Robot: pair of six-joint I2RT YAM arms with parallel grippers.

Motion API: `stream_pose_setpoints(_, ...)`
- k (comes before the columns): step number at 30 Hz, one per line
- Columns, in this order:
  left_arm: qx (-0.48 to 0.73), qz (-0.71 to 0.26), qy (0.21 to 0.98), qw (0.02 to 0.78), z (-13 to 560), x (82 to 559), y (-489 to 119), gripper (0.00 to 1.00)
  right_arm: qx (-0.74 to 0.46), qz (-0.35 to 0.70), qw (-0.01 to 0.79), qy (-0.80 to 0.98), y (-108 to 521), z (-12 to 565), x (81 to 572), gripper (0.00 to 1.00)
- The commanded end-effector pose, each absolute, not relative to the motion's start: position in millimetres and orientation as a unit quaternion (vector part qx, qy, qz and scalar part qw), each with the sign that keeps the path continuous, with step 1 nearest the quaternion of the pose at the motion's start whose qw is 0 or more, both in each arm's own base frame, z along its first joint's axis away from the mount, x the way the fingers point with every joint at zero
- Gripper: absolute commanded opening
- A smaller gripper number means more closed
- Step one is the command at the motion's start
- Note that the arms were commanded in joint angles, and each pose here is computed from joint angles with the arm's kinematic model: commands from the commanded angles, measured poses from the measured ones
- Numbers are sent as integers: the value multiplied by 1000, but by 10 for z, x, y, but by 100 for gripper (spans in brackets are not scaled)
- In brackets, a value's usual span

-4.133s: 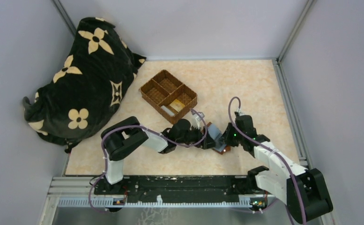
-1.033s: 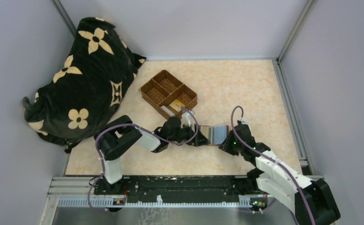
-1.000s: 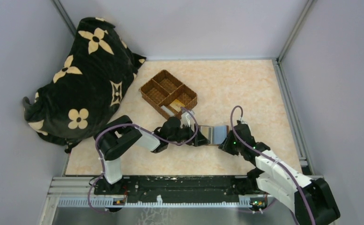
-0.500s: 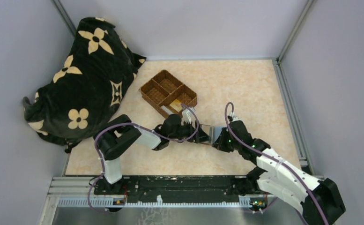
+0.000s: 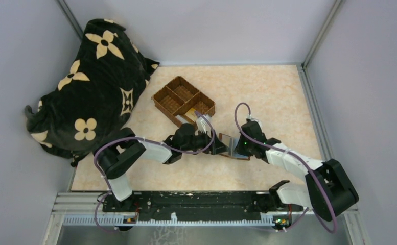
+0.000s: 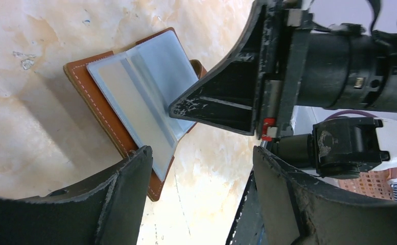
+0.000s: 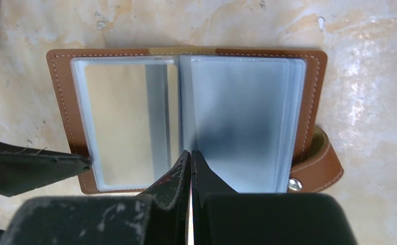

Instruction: Take the credit cards out of the card holder

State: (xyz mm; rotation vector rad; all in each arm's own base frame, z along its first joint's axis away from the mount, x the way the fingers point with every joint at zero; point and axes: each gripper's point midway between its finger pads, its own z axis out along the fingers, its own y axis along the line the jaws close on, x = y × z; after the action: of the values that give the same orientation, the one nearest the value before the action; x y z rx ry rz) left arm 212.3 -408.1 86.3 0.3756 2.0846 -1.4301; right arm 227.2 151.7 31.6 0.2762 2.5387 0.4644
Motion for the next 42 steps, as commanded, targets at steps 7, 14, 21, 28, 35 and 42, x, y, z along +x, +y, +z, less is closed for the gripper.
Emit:
stream_pose_setpoints(7,143,-525,782,303,875,2180,-4002,78,106,187,289,933,1548,157,2350,0)
stream_pose_setpoints(14,139,-519,790,296,764,2202,-4004,78,109,189,285,933,1530,110,2287,0)
stream_pose_setpoints(21,130,-498,806,291,587,2219,-3952,78,104,197,284,932,1564,121,2294,0)
stream_pose_setpoints(28,129,-484,816,288,463,2245,-3944,78,106,201,282,932,1568,99,2278,0)
stream_pose_setpoints(35,135,-483,818,282,431,2257,-3996,78,107,200,281,933,1554,91,2257,0)
stream_pose_setpoints(42,133,-518,800,274,613,2221,-4098,77,109,196,277,934,1532,48,2237,0)
